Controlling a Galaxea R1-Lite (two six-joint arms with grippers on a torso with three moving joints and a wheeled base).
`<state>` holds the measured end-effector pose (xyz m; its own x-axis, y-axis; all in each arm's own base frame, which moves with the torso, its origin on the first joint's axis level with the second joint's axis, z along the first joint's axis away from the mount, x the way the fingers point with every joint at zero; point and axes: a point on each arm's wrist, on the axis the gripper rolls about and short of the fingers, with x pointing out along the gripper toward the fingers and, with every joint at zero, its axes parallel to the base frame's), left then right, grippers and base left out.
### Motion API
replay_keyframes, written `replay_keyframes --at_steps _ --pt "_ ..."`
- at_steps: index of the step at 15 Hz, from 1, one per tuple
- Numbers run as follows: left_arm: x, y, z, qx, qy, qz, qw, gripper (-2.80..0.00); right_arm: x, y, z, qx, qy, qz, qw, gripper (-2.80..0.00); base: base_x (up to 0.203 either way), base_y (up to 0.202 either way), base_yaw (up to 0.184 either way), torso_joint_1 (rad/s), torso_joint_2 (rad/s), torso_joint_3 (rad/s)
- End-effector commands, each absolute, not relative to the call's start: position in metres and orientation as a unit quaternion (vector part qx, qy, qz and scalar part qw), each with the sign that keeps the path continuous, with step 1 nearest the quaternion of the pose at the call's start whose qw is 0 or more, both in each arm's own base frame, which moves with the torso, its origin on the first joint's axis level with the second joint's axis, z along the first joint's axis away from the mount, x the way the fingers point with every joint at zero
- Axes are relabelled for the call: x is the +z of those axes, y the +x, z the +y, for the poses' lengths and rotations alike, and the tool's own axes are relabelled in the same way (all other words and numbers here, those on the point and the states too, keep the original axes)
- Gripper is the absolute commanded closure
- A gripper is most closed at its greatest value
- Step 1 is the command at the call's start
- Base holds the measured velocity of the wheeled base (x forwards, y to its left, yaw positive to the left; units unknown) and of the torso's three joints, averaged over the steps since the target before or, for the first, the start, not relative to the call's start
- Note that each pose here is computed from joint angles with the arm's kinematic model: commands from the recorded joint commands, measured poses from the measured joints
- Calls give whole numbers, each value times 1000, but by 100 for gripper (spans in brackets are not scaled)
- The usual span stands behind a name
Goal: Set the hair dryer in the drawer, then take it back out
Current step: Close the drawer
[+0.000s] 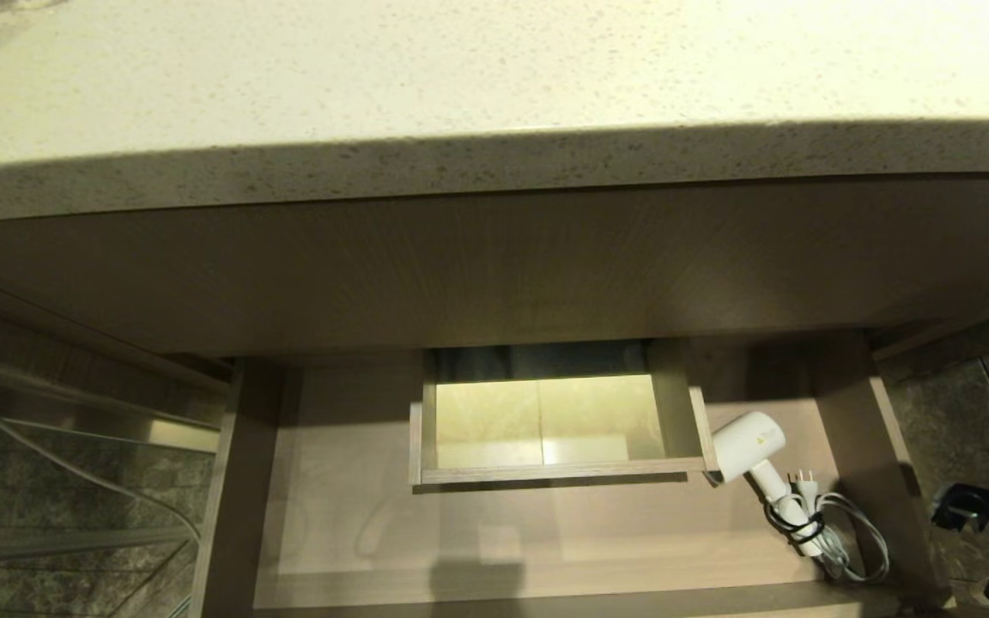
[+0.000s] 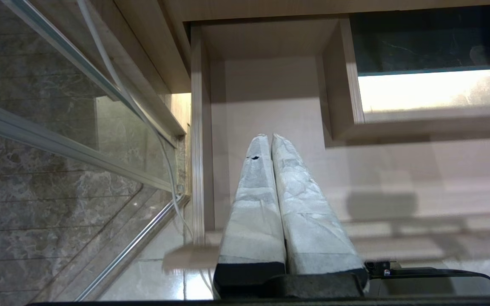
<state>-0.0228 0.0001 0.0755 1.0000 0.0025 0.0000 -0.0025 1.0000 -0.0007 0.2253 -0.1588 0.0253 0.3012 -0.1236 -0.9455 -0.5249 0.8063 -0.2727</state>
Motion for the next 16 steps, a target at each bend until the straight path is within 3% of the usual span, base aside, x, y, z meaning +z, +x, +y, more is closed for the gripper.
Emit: replay_keyframes --at_steps 1,8,13,16 --pt "75 -23 0 2 -1 0 1000 0 26 230 -162 130 -288 572 757 0 0 0 0 0 0 0" --pt "75 -23 0 2 0 0 1000 0 41 223 -160 132 -302 566 755 0 0 0 0 0 0 0" --pt "75 -23 0 2 -1 0 1000 0 36 206 -159 161 -325 634 684 0 0 0 0 0 0 0" --pt "75 -23 0 2 -1 0 1000 0 32 198 -162 173 -298 656 672 0 0 0 0 0 0 0"
